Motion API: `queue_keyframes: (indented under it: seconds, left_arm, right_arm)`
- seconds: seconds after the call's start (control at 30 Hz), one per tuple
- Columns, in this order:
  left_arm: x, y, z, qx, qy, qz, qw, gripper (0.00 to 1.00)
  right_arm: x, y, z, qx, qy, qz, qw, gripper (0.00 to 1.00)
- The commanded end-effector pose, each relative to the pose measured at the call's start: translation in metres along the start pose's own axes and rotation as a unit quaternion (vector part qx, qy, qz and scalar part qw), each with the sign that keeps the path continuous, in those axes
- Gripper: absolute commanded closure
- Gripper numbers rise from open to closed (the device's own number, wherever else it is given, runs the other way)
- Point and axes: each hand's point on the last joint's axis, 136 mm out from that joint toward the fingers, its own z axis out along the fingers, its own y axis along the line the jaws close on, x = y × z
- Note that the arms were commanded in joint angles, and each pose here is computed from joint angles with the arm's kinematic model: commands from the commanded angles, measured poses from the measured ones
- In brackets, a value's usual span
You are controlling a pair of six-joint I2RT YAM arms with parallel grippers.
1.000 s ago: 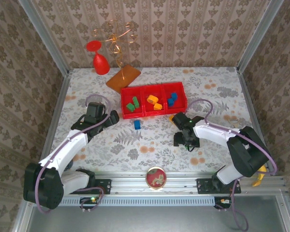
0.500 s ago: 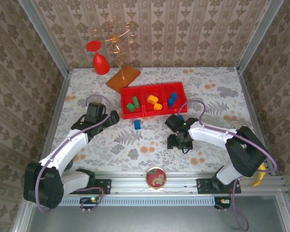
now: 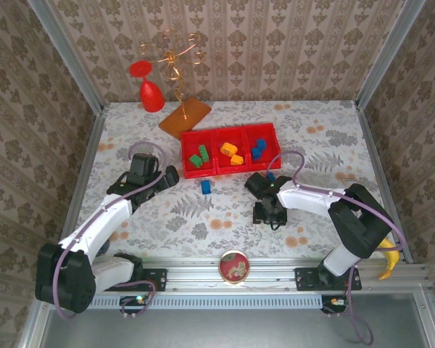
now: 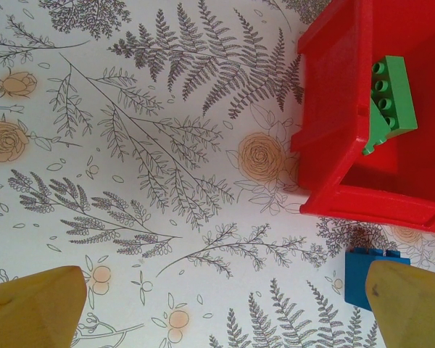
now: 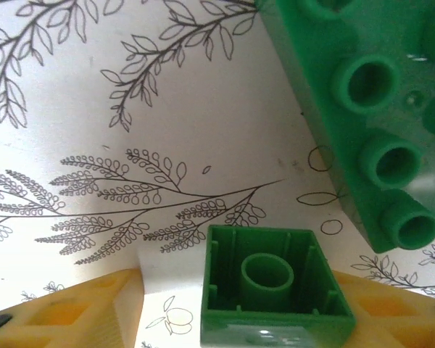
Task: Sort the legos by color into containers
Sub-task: Pick up the lego from the bottom-center of the table, then place the lego in the container.
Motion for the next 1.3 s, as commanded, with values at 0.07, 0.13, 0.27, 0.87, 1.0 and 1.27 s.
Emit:
queue_keyframes:
  seconds: [0.07,0.13,0.27,0.87,1.0,1.27]
  left_arm:
    - [0.001,0.006,0.000,-0.005,-0.001,-0.004,1.000,0.00]
    - [0.001,0.005,0.000,-0.005,-0.001,-0.005,1.000,0.00]
    - [0.002,0.006,0.000,-0.005,0.000,-0.005,1.000,0.00]
    - [0.002,0.010,-0.001,-0.007,-0.003,-0.009,1.000,0.00]
    - [0.001,0.010,0.000,-0.007,-0.004,-0.010,1.000,0.00]
    - [0.002,0.011,0.000,-0.007,-0.003,-0.010,1.000,0.00]
  right_arm:
    - [-0.004,0.001,0.004,0.012,-0.004,0.009,1.000,0.47]
    - [-0.005,0.001,0.003,0.010,-0.005,0.011,1.000,0.50]
    - [-0.006,0.005,-0.002,0.000,-0.012,0.012,1.000,0.58]
    - [-0.045,0.055,-0.048,-0.058,-0.078,-0.024,0.995,0.79]
    - [-0.070,0.083,-0.068,-0.077,-0.106,-0.046,0.990,0.80]
    - [-0.120,0.143,-0.099,-0.106,-0.158,-0.092,0.977,0.80]
